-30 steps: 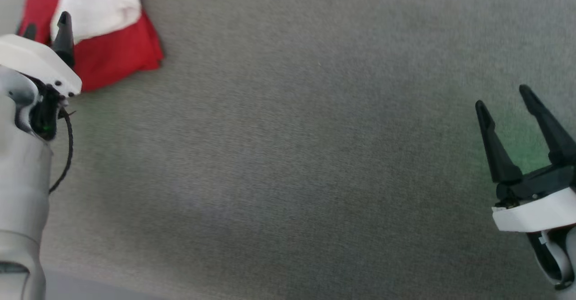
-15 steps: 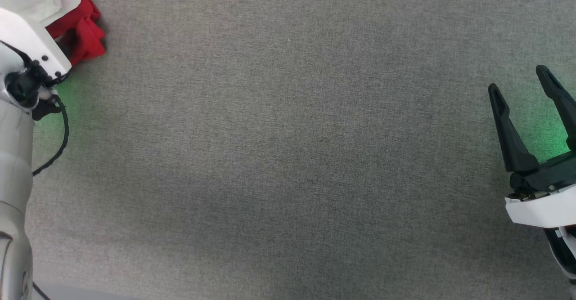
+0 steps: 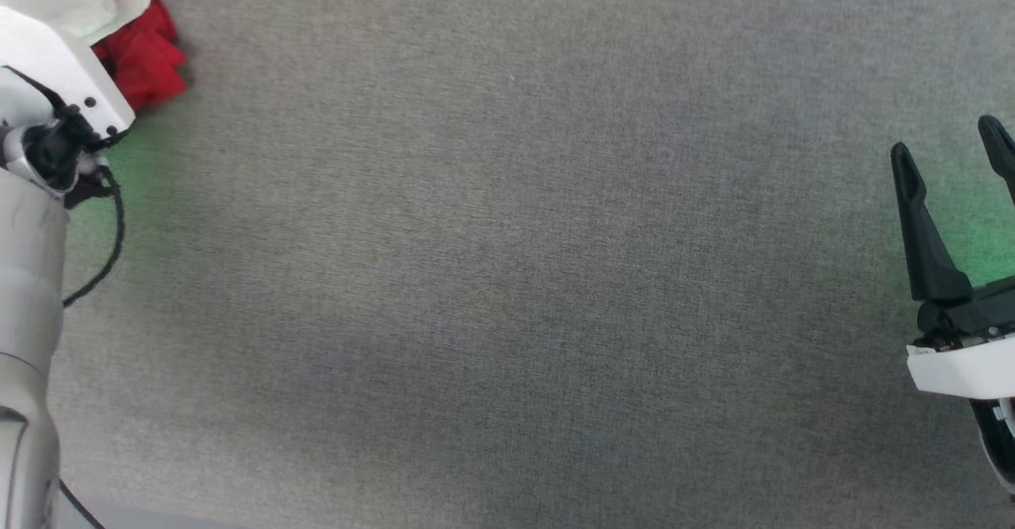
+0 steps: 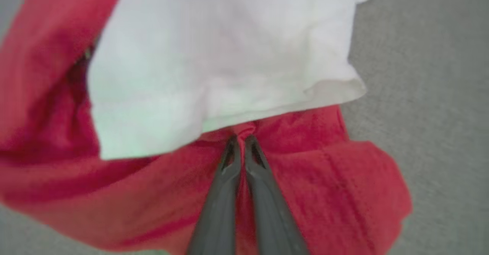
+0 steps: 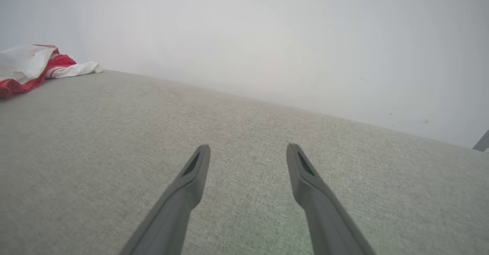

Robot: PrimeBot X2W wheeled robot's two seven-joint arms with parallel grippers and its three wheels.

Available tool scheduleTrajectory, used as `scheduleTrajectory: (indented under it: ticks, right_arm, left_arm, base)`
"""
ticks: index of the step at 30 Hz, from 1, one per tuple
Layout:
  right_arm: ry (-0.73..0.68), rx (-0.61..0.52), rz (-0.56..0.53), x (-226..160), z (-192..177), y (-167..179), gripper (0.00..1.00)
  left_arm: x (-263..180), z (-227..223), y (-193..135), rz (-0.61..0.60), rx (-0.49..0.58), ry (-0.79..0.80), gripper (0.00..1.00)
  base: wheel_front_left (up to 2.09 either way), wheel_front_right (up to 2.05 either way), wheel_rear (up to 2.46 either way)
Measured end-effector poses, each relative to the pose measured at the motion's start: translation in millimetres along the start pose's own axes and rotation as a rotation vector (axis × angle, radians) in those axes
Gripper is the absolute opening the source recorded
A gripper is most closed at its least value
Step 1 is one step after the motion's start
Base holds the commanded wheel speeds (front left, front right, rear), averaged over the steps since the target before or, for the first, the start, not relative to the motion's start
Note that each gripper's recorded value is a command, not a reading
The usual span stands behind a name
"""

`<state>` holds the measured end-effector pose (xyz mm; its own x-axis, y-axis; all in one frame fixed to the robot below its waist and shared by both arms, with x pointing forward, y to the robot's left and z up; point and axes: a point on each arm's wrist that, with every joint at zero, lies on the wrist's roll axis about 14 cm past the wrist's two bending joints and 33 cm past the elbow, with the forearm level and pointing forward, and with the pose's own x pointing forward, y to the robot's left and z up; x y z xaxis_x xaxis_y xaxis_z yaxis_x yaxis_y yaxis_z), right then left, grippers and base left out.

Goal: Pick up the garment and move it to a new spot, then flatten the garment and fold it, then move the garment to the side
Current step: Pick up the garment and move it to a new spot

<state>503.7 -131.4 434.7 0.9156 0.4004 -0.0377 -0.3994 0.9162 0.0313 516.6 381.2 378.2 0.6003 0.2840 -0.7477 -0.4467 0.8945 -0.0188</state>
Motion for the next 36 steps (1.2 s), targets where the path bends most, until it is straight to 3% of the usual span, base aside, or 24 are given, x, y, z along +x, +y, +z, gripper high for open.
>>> scheduleTrajectory:
  ticks: [8, 19, 28, 36]
  right_arm:
    - [-0.073, 0.013, -0.005, -4.4, 28.8, 11.8, 1.00]
    - [-0.179, 0.016, -0.016, -18.0, 73.4, 27.3, 1.00]
    - [-0.236, 0.011, -0.054, -38.0, 99.3, 28.0, 1.00]
    - [-0.259, 0.006, -0.138, -63.4, 109.3, 10.2, 1.00]
  left_arm:
    - [-60.3, 97.9, 8.1, -0.019, 0.099, -0.318, 0.00]
    - [-181.2, 203.2, 6.5, -0.057, 0.253, -0.695, 0.00]
    - [-269.3, 243.2, -18.1, -0.124, 0.365, -0.876, 0.00]
    - [-318.8, 243.7, -76.9, -0.260, 0.468, -0.939, 0.00]
  base:
    - [0.00, 0.00, 0.00]
    - [0.00, 0.00, 0.00]
    - [0.00, 0.00, 0.00]
    - [0.00, 0.00, 0.00]
